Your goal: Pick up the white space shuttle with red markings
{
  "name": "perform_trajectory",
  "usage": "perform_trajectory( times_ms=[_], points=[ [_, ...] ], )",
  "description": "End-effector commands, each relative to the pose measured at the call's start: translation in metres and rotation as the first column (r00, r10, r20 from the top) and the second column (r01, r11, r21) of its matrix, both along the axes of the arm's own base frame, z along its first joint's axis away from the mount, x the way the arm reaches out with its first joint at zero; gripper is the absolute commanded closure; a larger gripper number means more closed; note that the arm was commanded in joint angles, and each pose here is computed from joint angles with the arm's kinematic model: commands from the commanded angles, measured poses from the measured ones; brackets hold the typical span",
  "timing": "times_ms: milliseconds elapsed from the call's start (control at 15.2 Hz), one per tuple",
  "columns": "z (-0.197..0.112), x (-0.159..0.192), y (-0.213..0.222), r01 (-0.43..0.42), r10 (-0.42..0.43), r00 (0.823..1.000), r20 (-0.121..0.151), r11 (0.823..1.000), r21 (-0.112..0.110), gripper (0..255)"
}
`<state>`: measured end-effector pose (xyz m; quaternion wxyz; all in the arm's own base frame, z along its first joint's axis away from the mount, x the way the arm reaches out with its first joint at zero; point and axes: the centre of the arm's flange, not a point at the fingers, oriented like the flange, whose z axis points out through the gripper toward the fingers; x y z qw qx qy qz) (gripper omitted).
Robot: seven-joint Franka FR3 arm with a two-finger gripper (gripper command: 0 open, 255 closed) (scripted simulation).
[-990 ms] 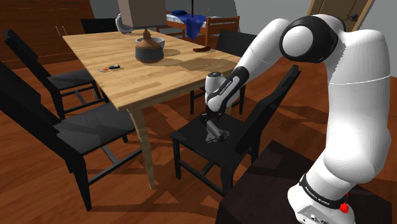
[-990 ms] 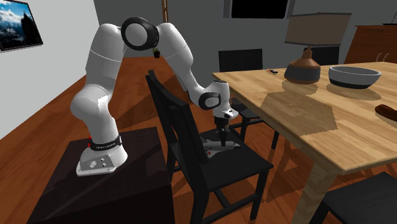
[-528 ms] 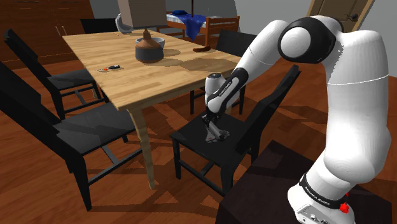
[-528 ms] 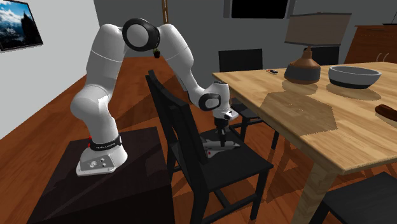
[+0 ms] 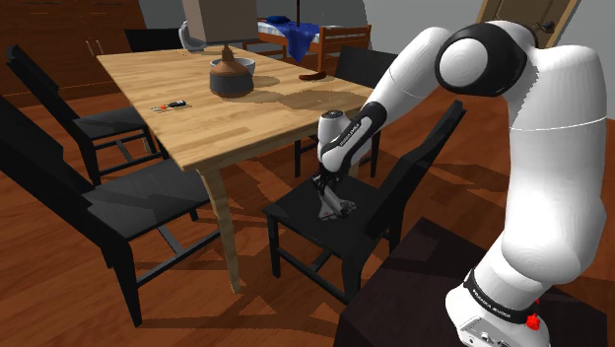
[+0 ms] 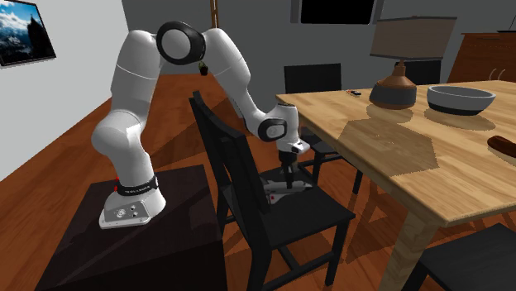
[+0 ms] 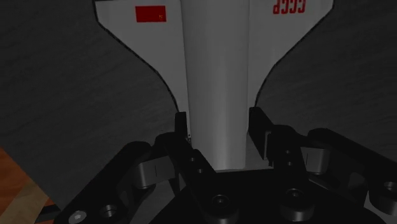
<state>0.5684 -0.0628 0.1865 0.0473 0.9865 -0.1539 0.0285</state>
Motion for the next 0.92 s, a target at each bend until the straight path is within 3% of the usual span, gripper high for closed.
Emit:
perform_trajectory(
  times_ms=[0, 858],
  points=[
    [0.010, 0.001, 0.000, 0.000, 0.000, 1.000, 0.000, 1.000, 0.000, 255],
    [0.069, 0.001, 0.000, 0.000, 0.000, 1.000, 0.000, 1.000, 0.000, 255]
  ],
)
